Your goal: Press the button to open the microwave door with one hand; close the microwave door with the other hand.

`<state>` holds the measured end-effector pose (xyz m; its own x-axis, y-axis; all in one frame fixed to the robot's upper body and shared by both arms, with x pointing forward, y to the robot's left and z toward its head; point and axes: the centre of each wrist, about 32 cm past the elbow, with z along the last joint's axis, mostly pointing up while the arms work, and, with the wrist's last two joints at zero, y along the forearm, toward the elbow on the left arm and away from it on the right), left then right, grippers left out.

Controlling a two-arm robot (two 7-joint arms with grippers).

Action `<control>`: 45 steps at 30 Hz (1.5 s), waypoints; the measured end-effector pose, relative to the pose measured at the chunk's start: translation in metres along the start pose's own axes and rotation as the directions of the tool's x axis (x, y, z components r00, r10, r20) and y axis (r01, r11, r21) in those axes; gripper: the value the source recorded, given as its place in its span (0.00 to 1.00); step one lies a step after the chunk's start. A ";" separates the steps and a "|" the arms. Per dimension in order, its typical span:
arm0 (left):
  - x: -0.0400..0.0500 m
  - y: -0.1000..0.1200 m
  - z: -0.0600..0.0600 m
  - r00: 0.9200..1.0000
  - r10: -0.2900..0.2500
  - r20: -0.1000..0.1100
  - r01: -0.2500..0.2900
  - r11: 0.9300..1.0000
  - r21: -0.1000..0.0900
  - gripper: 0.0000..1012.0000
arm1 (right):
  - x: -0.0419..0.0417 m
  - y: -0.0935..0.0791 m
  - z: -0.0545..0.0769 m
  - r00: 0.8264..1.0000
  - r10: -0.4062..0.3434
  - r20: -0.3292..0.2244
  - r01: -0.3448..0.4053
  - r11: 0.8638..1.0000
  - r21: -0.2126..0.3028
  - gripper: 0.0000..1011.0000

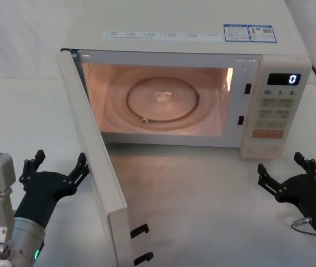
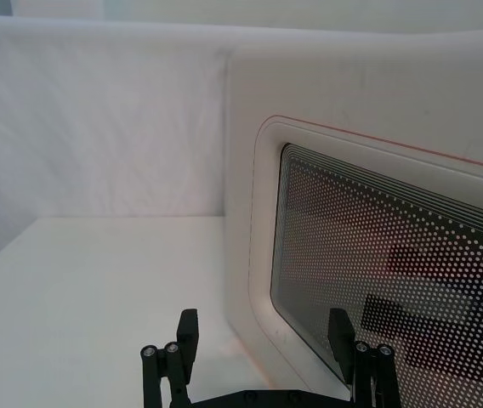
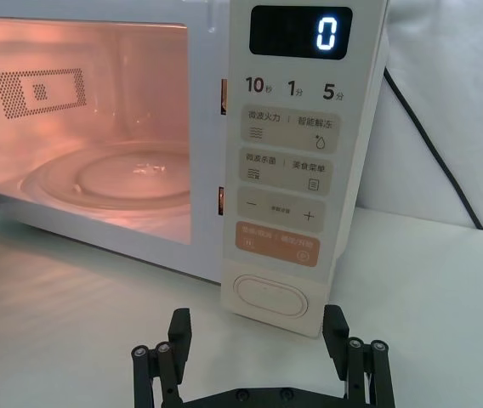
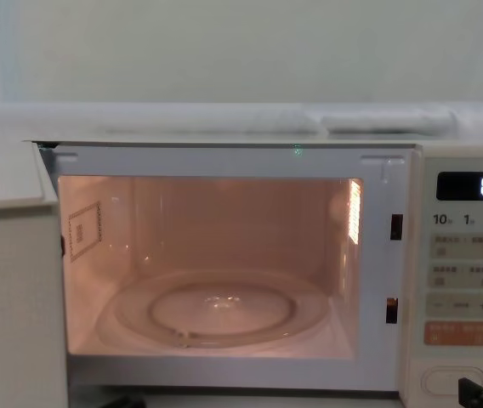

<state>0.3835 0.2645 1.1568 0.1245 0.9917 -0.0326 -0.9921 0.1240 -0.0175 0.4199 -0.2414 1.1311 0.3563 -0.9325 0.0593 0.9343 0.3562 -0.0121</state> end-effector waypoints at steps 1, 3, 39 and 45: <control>0.0000 0.000 0.000 1.000 0.000 0.000 0.000 1.000 0.000 0.99 | 0.0000 0.000 0.000 1.000 0.000 0.000 0.000 1.000 0.000 0.99; 0.0000 0.000 0.000 1.000 0.000 0.000 0.000 1.000 0.000 0.99 | 0.0000 0.000 0.000 1.000 0.000 0.000 0.000 1.000 0.000 0.99; 0.0000 0.000 0.000 1.000 0.000 0.000 0.000 1.000 0.000 0.26 | 0.0000 0.000 0.000 1.000 0.000 0.000 0.000 1.000 0.000 0.99; 0.0000 0.000 0.000 1.000 0.000 0.000 0.000 1.000 0.000 0.07 | 0.0000 0.000 0.000 1.000 0.000 0.000 0.000 1.000 0.000 0.99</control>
<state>0.3835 0.2645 1.1568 0.1245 0.9917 -0.0326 -0.9921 0.1240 -0.0175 0.4199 -0.2413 1.1311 0.3564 -0.9325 0.0593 0.9343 0.3563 -0.0122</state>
